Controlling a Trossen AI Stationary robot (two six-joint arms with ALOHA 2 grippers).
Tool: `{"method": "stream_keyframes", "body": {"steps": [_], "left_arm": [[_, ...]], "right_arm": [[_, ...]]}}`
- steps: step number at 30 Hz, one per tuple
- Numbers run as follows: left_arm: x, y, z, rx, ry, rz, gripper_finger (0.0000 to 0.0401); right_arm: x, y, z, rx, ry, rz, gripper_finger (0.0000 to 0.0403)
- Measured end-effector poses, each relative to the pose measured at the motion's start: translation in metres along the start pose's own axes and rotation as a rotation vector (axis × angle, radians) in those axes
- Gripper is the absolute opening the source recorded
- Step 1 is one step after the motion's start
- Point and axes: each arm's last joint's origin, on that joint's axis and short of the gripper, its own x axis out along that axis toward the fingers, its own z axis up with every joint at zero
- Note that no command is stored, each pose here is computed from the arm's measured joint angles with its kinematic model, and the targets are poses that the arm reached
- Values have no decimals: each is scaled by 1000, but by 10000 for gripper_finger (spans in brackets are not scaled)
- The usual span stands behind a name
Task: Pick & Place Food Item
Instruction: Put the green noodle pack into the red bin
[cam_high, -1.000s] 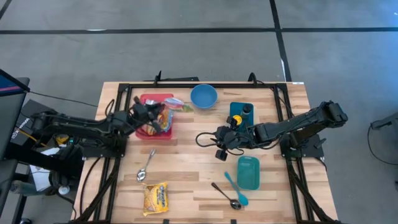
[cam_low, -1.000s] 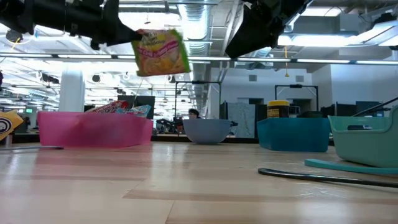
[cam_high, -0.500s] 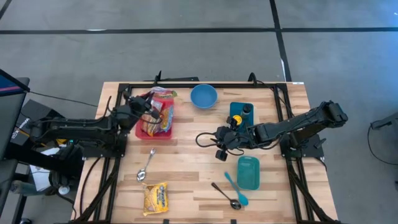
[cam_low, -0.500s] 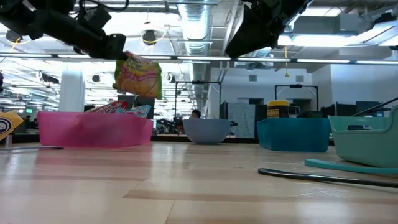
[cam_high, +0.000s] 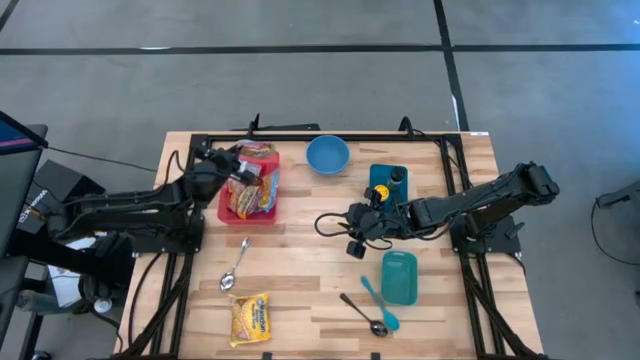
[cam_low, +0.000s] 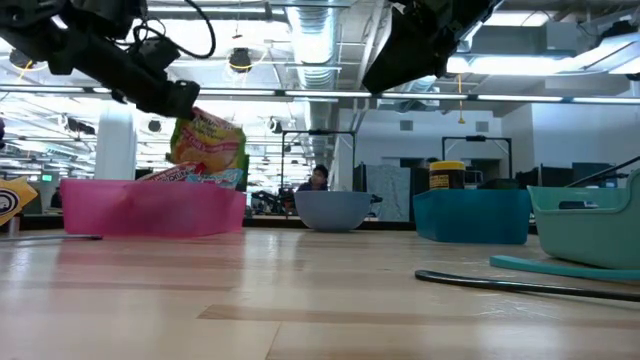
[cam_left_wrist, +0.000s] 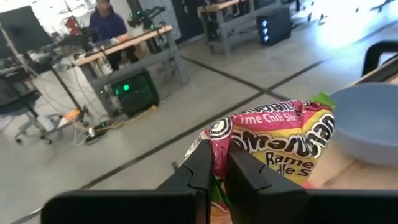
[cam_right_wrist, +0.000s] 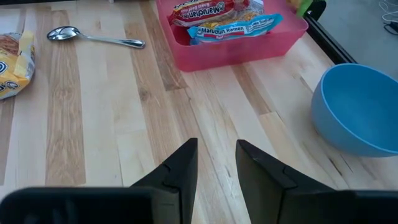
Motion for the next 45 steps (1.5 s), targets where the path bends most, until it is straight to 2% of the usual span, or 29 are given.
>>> {"method": "stream_keyframes", "body": {"steps": [5, 16, 25, 32, 45], "left_arm": [[2, 2, -7, 9, 58, 17, 16], [5, -2, -11, 16, 83, -40, 20], [14, -13, -24, 90, 164, -36, 21], [14, -14, -25, 92, 168, -50, 22], [14, -16, -25, 86, 169, -120, 53]], "right_arm": [[0, 0, 0, 0, 0, 0, 103], [0, 0, 0, 0, -3, 1, 103], [1, 0, 0, -1, -1, 1, 103], [1, 0, 0, -1, -1, 1, 103], [1, 0, 0, -1, -1, 1, 103]]}}
